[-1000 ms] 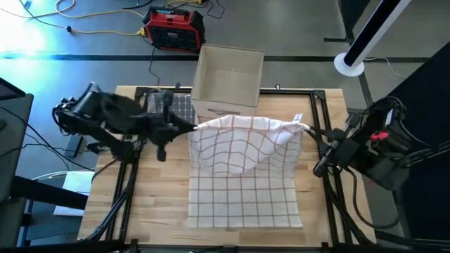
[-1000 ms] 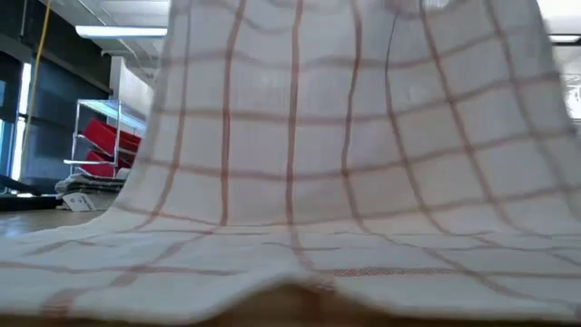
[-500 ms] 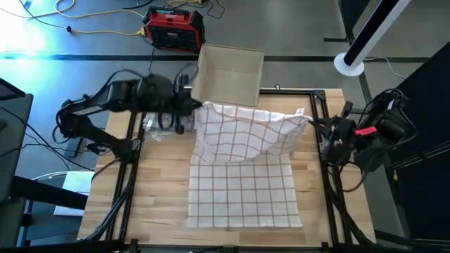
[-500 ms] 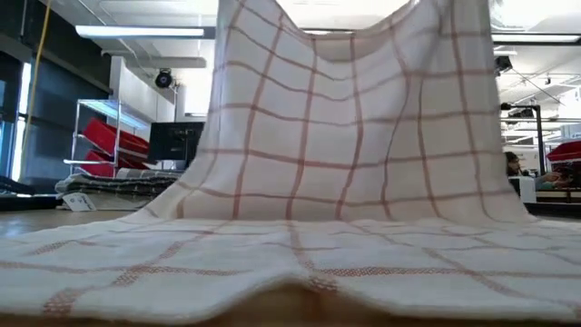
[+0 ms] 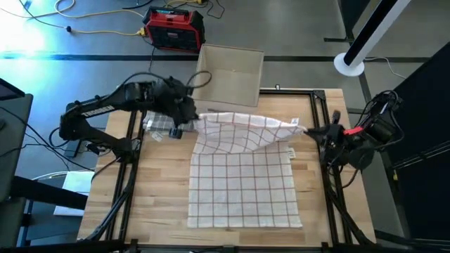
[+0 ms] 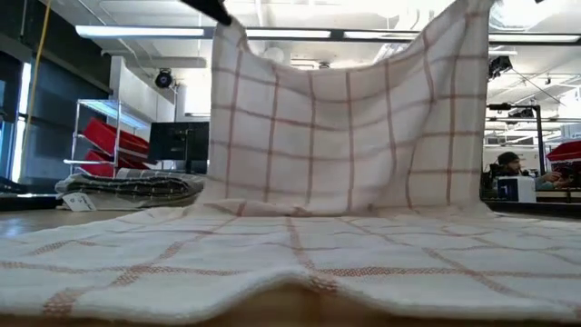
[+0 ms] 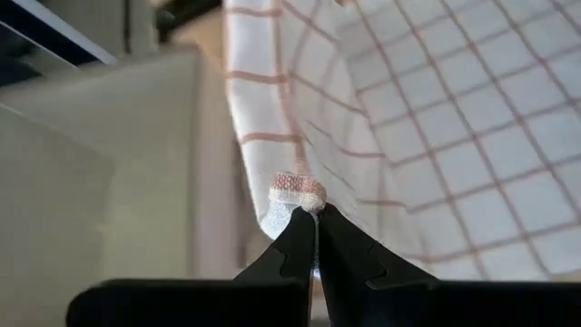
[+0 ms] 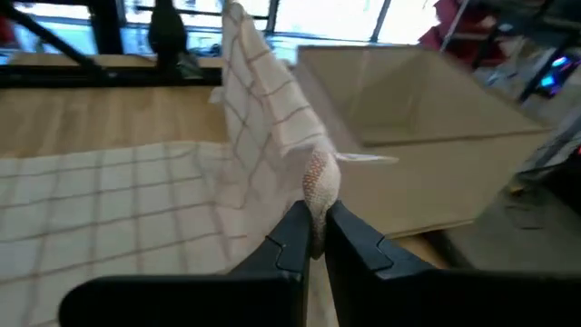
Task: Fold towel
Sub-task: Fold the white squared towel
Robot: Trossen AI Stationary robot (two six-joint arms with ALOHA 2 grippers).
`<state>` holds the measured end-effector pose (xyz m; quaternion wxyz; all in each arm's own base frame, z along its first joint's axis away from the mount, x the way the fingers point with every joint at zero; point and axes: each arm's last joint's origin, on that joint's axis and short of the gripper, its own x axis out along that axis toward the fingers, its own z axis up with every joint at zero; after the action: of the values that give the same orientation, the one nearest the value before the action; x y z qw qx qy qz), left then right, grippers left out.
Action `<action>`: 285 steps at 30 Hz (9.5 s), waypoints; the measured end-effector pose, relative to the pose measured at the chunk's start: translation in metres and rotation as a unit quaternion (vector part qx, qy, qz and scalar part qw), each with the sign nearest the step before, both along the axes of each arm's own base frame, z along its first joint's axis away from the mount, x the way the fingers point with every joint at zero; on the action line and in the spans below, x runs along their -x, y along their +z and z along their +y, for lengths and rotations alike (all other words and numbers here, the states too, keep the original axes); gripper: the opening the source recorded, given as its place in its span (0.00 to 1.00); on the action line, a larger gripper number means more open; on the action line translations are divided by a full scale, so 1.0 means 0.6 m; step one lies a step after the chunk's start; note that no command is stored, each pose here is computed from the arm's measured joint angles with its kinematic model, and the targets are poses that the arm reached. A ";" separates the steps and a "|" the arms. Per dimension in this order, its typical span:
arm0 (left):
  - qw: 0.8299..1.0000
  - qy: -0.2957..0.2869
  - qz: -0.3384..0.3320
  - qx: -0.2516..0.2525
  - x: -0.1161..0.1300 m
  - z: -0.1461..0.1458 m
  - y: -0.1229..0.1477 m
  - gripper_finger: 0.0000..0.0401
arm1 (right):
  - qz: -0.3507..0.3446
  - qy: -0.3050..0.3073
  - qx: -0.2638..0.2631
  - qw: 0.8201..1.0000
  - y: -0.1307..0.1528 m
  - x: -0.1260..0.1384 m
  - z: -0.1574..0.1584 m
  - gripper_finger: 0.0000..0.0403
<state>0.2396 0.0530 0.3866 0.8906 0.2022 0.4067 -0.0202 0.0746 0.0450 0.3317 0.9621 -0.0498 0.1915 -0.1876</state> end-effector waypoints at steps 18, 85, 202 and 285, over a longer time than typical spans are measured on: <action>0.974 -0.081 -0.021 0.213 0.030 -0.203 -0.072 0.00 | 0.103 0.160 -0.194 0.962 -0.067 -0.046 0.077 0.03; 0.973 0.136 0.007 0.187 -0.011 -0.276 -0.369 0.06 | 0.181 -0.081 -0.326 0.925 -0.284 -0.121 0.148 0.02; 0.982 0.040 0.082 0.165 0.014 -0.284 -0.267 0.02 | 0.342 0.142 -0.126 0.920 -0.223 -0.168 0.134 0.01; 0.982 -0.002 0.082 0.170 0.087 -0.339 -0.267 0.00 | 0.327 -0.333 -0.471 0.749 -0.214 -0.180 0.143 0.28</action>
<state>0.1873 -0.1505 0.2263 0.8757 0.0464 0.4686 -0.1073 0.1825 0.1305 0.2030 0.6189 0.4180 0.5628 -0.3543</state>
